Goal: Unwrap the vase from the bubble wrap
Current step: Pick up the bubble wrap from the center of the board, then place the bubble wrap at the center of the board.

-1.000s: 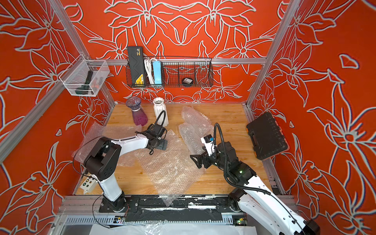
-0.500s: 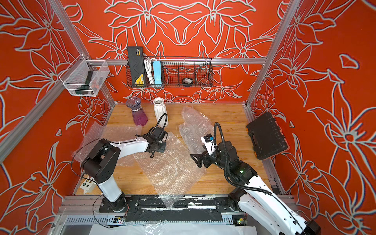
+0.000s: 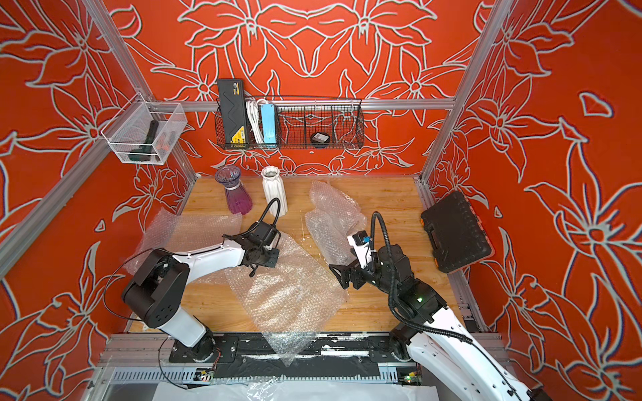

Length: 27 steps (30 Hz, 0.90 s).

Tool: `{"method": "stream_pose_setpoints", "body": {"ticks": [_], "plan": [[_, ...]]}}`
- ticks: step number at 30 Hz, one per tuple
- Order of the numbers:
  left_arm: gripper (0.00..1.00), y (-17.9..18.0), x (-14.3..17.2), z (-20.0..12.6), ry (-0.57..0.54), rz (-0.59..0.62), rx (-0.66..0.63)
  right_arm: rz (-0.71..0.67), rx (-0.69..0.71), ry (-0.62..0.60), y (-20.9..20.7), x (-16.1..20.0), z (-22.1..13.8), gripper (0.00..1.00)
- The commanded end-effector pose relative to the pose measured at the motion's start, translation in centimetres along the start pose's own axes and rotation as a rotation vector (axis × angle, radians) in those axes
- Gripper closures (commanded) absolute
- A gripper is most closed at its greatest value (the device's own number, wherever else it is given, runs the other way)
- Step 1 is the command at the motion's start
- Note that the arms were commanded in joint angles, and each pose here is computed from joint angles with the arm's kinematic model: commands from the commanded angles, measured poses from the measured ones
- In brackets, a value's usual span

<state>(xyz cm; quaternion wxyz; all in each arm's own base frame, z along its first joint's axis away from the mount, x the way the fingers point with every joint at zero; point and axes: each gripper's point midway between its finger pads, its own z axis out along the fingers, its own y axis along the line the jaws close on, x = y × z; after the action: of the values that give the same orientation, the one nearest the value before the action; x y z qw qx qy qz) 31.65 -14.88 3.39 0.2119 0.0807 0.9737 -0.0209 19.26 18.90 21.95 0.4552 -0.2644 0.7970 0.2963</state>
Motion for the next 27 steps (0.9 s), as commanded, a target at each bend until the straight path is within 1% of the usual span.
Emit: {"method": "stream_pose_setpoints", "body": {"ticks": [1,4,6,8,11,15,18,22,24,27], "plan": [[1.00,-0.1,-0.4,-1.4,-0.021,-0.018,0.011,-0.002,0.026,-0.012,-0.3,-0.4,-0.7,0.02],[1.00,0.5,-2.2,-4.0,-0.094,-0.038,-0.009,-0.001,0.029,-0.010,-0.3,-0.2,-0.9,0.02],[1.00,1.6,-4.0,-6.7,-0.167,-0.065,-0.048,0.001,0.032,-0.011,-0.3,0.1,-1.0,0.02],[1.00,3.1,-5.7,-9.3,-0.238,-0.122,-0.056,0.005,0.030,-0.017,-0.3,0.1,-1.1,0.02],[1.00,6.8,-8.1,-13.1,-0.346,-0.227,-0.093,0.007,0.022,-0.028,-0.2,-0.1,-1.1,0.02],[1.00,12.9,-9.6,-17.0,-0.440,-0.359,-0.234,-0.004,0.018,-0.033,-0.1,-0.3,-1.1,0.02],[1.00,17.2,-9.8,-18.8,-0.495,-0.451,-0.305,-0.013,0.017,-0.043,0.0,-0.7,-1.2,0.02],[1.00,22.4,-9.0,-19.9,-0.557,-0.606,-0.385,-0.021,0.015,-0.050,0.1,-0.8,-1.3,0.02],[1.00,23.9,-8.5,-20.0,-0.575,-0.661,-0.412,-0.024,0.014,-0.052,0.1,-0.9,-1.3,0.02],[1.00,26.0,-8.4,-20.7,-0.606,-0.704,-0.491,-0.032,0.012,-0.057,0.2,-1.1,-1.4,0.02]]}}
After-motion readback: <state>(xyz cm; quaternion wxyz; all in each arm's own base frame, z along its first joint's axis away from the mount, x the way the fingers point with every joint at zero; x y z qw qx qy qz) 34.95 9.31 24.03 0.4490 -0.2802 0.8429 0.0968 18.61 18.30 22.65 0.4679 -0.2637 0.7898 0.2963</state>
